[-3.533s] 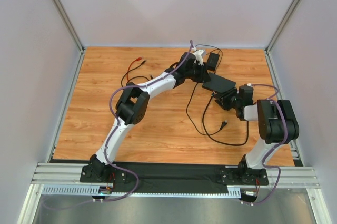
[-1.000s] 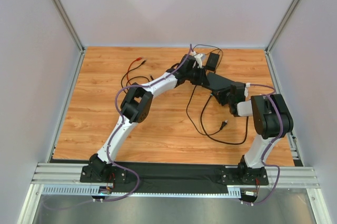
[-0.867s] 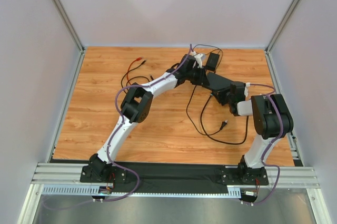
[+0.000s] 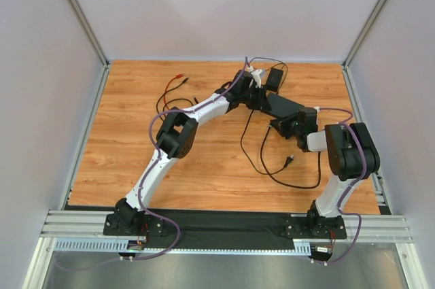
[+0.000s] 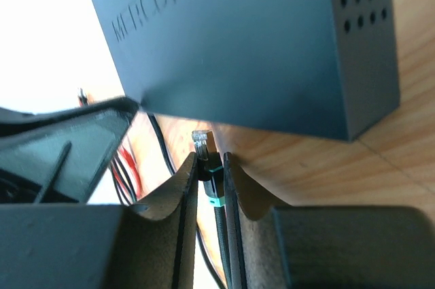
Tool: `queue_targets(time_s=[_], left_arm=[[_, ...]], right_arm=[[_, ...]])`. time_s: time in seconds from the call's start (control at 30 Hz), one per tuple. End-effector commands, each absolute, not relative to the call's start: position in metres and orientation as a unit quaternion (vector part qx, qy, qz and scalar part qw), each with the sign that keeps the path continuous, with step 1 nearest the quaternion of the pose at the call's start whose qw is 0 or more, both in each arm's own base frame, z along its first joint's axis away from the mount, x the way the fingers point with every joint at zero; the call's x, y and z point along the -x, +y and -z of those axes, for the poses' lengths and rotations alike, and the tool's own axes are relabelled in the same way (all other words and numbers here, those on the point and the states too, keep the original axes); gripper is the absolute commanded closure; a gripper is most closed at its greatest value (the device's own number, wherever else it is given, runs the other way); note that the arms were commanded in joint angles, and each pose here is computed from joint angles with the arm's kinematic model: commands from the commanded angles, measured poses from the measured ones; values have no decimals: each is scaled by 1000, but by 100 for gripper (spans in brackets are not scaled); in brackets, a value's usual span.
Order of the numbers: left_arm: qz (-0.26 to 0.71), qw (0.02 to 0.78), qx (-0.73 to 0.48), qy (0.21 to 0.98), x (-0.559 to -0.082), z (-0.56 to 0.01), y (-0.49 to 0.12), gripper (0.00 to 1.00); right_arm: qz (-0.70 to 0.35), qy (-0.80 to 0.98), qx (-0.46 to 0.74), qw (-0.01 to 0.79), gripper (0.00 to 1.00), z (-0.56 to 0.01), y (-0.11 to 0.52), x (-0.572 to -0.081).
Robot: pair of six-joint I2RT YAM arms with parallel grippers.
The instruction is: Pull the plug from the switch port
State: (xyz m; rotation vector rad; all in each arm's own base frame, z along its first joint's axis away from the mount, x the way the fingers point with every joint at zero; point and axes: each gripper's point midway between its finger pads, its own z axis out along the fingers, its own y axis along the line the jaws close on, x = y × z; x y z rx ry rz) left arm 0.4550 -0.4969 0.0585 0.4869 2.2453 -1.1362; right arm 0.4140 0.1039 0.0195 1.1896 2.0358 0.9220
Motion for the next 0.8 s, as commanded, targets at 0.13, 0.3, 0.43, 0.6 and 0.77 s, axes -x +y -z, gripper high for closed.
queue_targets(time_s=[0.13, 0.3, 0.43, 0.6, 0.77], left_arm=[[432, 280, -179, 838, -453, -69, -492, 70], [419, 344, -193, 818, -462, -125, -456, 66], [390, 394, -194, 809, -466, -154, -418, 64], [423, 401, -200, 788, -456, -166, -393, 58], [519, 370, -244, 731, -421, -179, -393, 50]], right_arm=[[-314, 816, -394, 283, 100, -1, 103, -381], [-314, 827, -351, 308, 100, -24, 104, -383], [-313, 826, -327, 336, 100, -57, 104, -386], [-317, 826, -289, 366, 100, -98, 121, -387], [-326, 806, -282, 405, 100, -136, 125, -409]])
